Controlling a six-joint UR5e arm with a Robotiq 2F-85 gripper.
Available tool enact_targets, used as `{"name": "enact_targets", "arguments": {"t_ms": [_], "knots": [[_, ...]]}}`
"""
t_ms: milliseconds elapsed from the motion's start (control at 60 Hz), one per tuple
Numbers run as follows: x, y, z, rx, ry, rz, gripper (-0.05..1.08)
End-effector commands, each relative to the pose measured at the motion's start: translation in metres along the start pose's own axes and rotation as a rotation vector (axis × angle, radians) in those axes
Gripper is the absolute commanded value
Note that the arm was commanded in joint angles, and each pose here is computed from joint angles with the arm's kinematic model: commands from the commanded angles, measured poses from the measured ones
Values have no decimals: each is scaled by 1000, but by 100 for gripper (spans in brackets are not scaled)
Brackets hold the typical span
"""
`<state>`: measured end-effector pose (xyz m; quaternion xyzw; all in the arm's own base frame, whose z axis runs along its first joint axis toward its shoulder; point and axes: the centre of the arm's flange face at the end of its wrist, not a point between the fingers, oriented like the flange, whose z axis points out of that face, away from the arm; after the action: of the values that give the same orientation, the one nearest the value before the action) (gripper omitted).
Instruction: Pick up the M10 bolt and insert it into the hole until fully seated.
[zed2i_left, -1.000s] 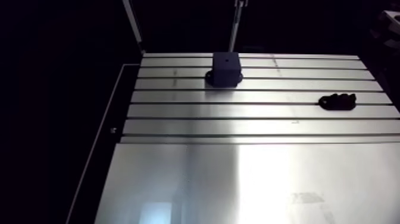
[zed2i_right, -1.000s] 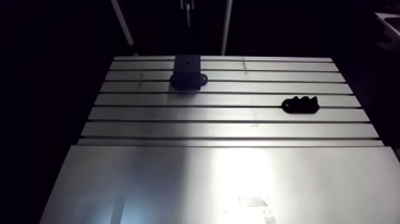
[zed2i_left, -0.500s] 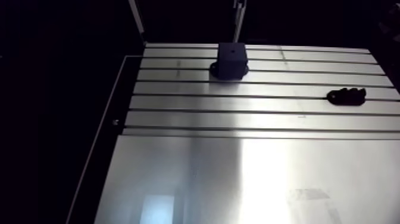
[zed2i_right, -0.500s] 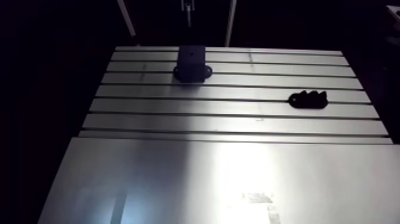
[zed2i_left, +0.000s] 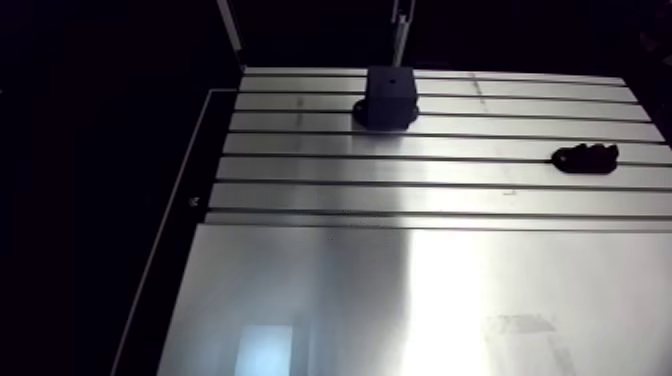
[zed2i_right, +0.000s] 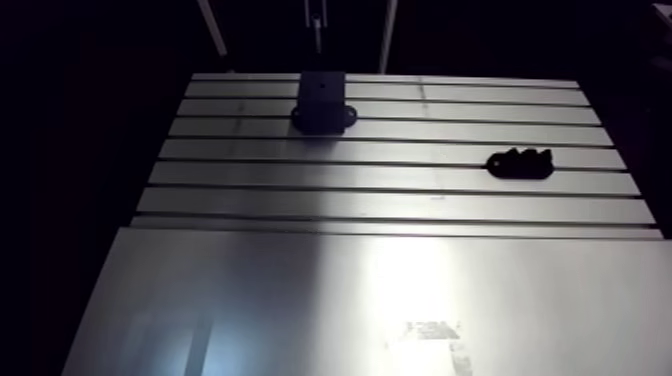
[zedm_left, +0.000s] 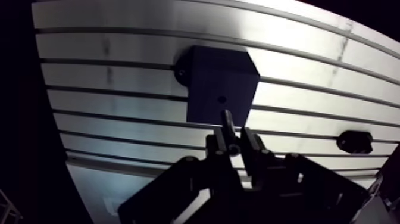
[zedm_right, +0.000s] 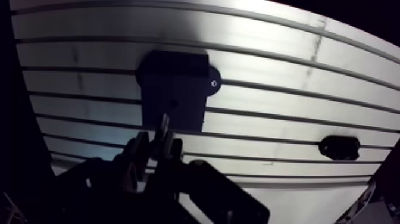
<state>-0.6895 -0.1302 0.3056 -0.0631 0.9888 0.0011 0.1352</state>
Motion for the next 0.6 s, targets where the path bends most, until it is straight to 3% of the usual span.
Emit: {"name": "enact_targets", "arguments": {"t_ms": [17,600], "knots": [[-2,0,11,1,-20,1,108],[0,1,25,3,-31,1,108]]}}
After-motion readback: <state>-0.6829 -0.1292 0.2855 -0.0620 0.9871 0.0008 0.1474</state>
